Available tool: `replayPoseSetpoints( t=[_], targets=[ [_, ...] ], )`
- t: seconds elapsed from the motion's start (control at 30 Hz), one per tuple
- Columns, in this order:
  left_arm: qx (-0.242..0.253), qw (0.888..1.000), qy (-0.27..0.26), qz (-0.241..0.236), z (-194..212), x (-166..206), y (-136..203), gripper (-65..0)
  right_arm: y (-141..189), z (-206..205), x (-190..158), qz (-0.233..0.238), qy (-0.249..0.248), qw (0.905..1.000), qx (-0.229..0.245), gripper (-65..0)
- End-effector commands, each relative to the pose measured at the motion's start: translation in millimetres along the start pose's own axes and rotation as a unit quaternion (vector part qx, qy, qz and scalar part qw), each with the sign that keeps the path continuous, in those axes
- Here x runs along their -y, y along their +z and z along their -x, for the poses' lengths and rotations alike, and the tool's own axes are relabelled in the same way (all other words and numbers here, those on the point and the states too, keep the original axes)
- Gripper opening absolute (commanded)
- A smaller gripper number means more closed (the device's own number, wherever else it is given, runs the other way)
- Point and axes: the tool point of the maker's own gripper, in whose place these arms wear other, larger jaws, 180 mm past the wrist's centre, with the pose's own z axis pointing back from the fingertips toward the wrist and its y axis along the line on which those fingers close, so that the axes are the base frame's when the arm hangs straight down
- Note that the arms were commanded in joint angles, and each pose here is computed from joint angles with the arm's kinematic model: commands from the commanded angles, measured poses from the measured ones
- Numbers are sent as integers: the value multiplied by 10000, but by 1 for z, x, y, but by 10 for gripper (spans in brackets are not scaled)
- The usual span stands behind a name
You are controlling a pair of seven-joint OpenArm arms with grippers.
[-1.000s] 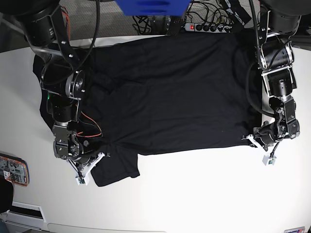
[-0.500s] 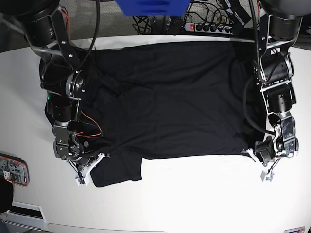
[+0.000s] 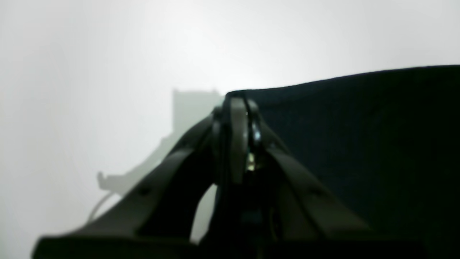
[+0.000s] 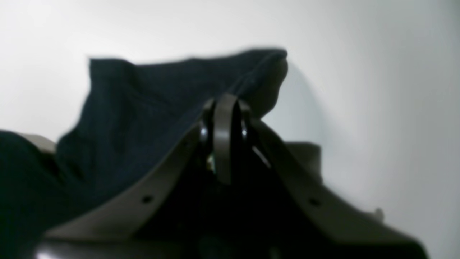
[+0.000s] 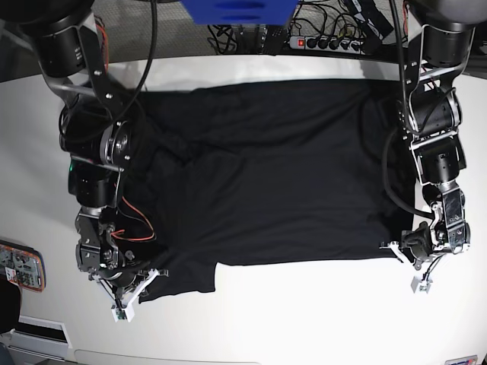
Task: Fold the T-shirt properly
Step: 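Lift the hem with both grippers and fold it over toward the collar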
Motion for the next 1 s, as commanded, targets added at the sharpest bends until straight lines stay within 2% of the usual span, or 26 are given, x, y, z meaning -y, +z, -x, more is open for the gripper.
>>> replayPoseSetpoints(
  t=[0.0,0.33,0.43,0.63,0.8,0.97],
  targets=[
    [519,9986,-1,-113,-39,-11,12,-650,7,-46,7,67,36,9986,523,-650],
    [643,9979,17,-95,-45,-10,13,-650,11,-61,8,97,84,9977,671,-650],
    [659,9978,16,-96,-46,-10,14,-650,23,-90,12,210,242,9940,1045,-650],
    [841,9964,11,-99,-53,-10,15,-650,45,-123,17,396,480,9897,1287,-650],
    [897,9959,-28,-124,-55,-11,17,-650,63,-154,3,478,1057,9812,1545,-650],
    [1270,9910,-348,-231,-64,1,33,-650,56,-120,-2,447,1171,9833,1319,-650]
  ],
)
